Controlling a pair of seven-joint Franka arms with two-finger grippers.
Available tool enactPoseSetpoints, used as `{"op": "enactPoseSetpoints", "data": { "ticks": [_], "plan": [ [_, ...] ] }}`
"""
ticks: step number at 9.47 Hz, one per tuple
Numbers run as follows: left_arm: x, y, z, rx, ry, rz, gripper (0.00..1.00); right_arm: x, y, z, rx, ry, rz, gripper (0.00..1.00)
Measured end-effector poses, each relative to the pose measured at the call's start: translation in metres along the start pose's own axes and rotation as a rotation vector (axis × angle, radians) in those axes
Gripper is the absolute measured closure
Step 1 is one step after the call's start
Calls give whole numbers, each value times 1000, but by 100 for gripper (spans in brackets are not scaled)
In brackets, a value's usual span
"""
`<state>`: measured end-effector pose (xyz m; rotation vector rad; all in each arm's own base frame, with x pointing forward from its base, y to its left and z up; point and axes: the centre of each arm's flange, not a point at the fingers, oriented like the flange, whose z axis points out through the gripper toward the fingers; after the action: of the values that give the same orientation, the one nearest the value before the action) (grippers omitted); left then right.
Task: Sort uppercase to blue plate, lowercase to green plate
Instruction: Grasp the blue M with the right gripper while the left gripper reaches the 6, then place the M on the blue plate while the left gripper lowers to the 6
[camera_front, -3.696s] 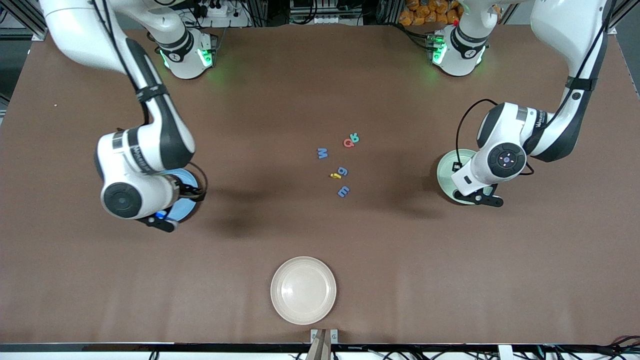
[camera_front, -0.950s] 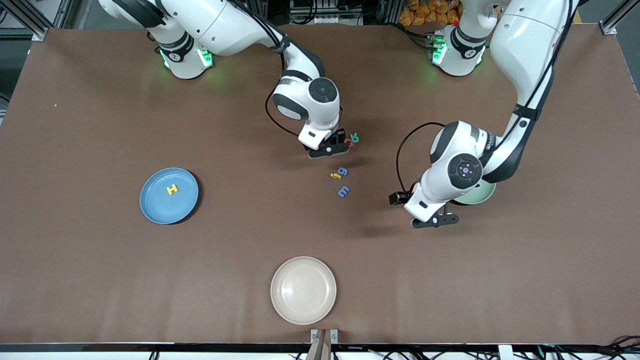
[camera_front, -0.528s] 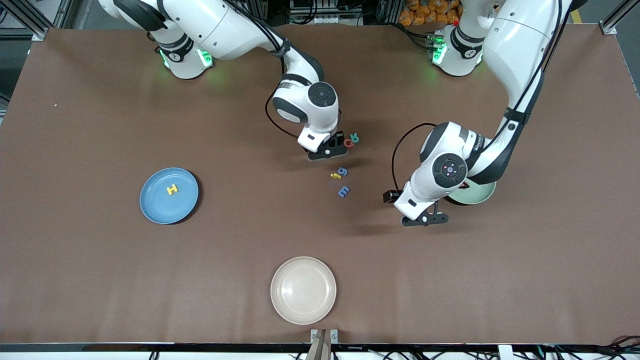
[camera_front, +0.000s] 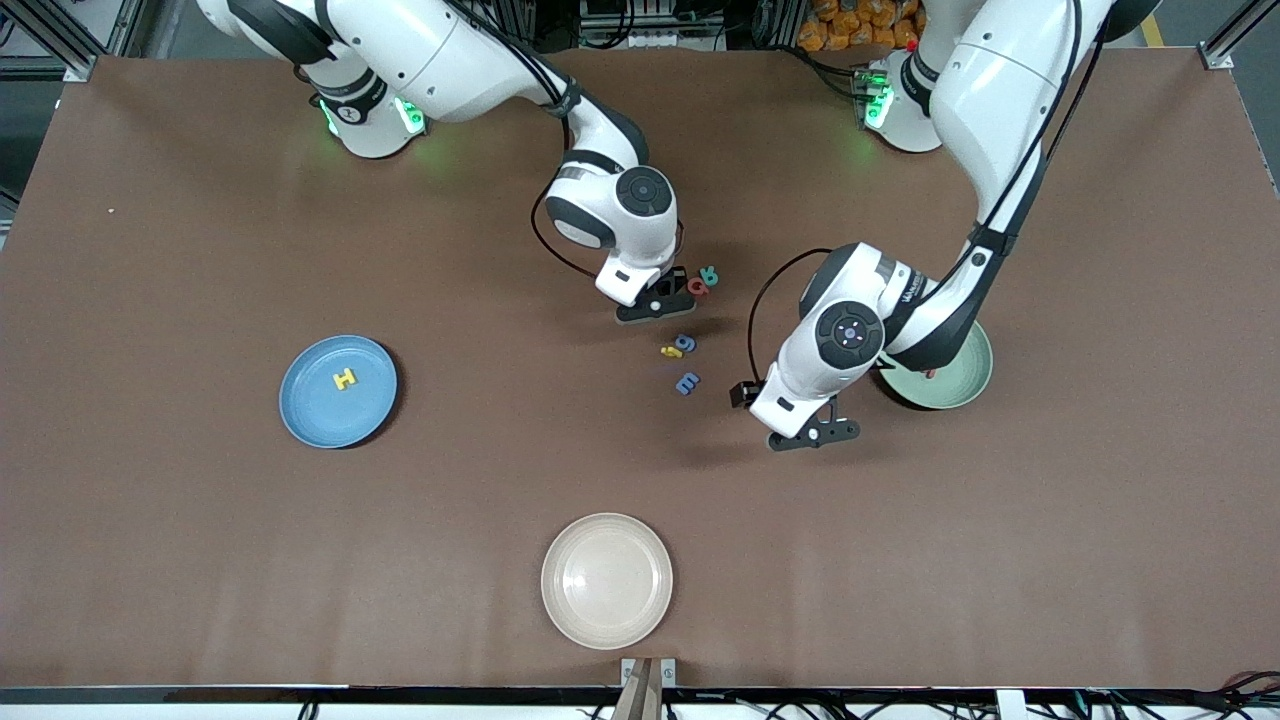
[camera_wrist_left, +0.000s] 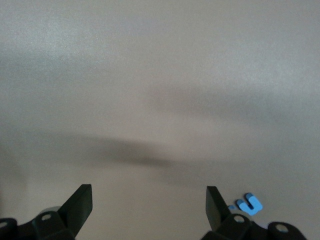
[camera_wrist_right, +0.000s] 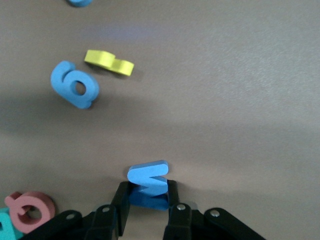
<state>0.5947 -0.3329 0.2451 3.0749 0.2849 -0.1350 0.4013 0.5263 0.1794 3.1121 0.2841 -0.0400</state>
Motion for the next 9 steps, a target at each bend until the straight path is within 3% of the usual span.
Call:
{"op": "enactPoseSetpoints", "data": {
  "ticks": [3, 5, 7, 9],
  "plan": [
    [3, -3, 9, 5, -9, -67, 0, 35, 37, -19, -37, 0, 67, 66],
    [-16, 22, 18, 9, -19, -123, 0, 64, 79, -46, -73, -1, 112, 66],
    [-46, 64, 27, 11, -18, -61, 0, 92, 132, -64, -117, -27, 130, 66],
    [-67, 88, 30, 36, 13, 87, 0, 123, 198, -73, -148, -74, 136, 66]
  ]
}}
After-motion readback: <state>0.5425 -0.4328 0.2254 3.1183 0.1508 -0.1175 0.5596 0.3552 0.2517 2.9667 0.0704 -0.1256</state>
